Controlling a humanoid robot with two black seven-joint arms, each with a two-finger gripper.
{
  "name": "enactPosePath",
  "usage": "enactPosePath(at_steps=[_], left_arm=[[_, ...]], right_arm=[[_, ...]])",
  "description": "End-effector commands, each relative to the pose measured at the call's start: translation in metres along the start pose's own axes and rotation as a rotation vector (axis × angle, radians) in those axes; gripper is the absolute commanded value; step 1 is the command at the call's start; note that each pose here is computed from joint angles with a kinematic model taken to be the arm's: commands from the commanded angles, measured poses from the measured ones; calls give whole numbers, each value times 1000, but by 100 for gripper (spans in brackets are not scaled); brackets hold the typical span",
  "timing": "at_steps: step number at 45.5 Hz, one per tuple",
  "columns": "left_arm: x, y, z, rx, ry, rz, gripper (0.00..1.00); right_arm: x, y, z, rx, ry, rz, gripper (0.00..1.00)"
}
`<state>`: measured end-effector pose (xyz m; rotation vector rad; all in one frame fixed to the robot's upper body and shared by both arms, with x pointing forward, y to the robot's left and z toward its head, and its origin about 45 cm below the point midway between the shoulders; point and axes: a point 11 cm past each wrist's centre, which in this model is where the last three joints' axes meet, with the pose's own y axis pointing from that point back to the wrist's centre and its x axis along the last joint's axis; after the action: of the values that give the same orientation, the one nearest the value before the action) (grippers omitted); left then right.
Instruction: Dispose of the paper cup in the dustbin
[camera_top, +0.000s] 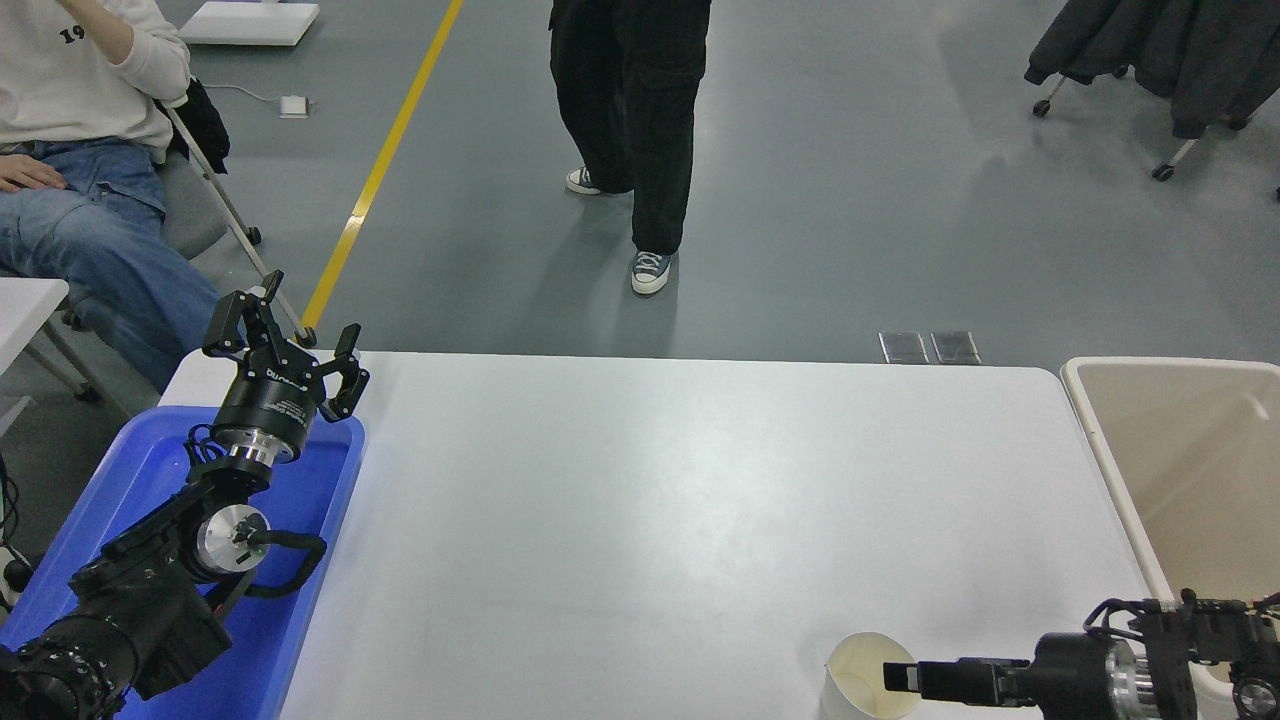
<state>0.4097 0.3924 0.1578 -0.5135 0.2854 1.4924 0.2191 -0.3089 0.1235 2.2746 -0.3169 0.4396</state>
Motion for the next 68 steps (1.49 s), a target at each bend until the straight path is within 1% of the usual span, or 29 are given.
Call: enactPosePath(at_steps=[1,9,18,22,29,32,41,44,47,51,54,64,68], left_arm=[[0,0,0,0,0,0,100],[0,0,0,0,0,0,100],[0,1,-1,1,0,1,100],[0,0,0,0,0,0,100],[0,0,0,0,-1,0,100],[0,0,0,0,0,0,100],[0,0,0,0,0,0,100],[0,0,0,0,0,0,100],[0,0,0,0,0,0,100],[0,0,0,0,0,0,100],[0,0,0,0,0,0,100],[0,0,0,0,0,0,100],[0,0,0,0,0,0,100]], right_arm=[[-4,-10,1,20,-12,18,100],[-3,-13,3,17,-15,24,100],[-6,-19,3,35,-20,34,96],[-6,-20,3,37,-21,34,91],[-7,-20,4,36,-19,37,86],[-8,-20,4,38,-17,38,79],[-9,-20,11,16,-6,45,79],[-8,-20,13,8,9,46,76],[-8,-20,15,4,8,47,76],[-8,-20,16,2,6,46,72],[-8,-19,16,0,7,48,71],[-8,-19,20,-13,11,60,71],[-9,-19,21,-15,10,57,65]])
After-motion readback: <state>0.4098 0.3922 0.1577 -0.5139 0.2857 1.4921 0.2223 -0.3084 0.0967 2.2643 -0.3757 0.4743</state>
